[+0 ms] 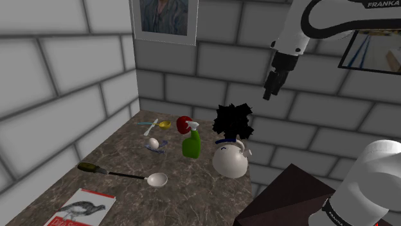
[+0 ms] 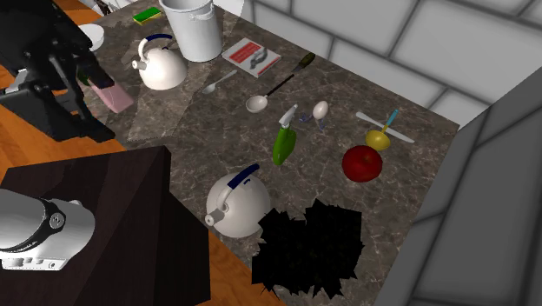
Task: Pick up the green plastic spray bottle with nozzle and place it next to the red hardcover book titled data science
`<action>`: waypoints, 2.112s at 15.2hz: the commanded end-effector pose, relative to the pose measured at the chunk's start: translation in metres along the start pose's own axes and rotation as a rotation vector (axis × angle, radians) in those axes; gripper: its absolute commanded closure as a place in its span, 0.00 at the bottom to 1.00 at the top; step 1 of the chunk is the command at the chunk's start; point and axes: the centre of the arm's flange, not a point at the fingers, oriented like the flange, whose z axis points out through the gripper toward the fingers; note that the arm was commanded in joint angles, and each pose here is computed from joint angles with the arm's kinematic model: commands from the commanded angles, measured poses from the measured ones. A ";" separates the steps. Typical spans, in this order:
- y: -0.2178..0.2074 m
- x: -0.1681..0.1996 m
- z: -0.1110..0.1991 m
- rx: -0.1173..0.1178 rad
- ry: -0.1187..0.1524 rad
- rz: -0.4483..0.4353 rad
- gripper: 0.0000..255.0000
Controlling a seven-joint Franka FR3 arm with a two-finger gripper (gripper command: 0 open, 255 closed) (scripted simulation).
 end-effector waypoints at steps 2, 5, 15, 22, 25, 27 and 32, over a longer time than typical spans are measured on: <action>-0.001 0.033 0.026 0.005 0.001 -0.038 0.00; -0.004 0.063 0.051 0.010 0.000 -0.075 0.00; -0.023 0.163 0.135 0.026 -0.004 -0.198 0.00; -0.044 0.232 0.194 0.038 -0.006 -0.284 0.00; -0.055 0.260 0.219 0.043 -0.007 -0.321 0.00; -0.064 0.279 0.236 0.046 -0.008 -0.346 0.00; -0.065 0.280 0.259 0.047 -0.008 -0.348 0.00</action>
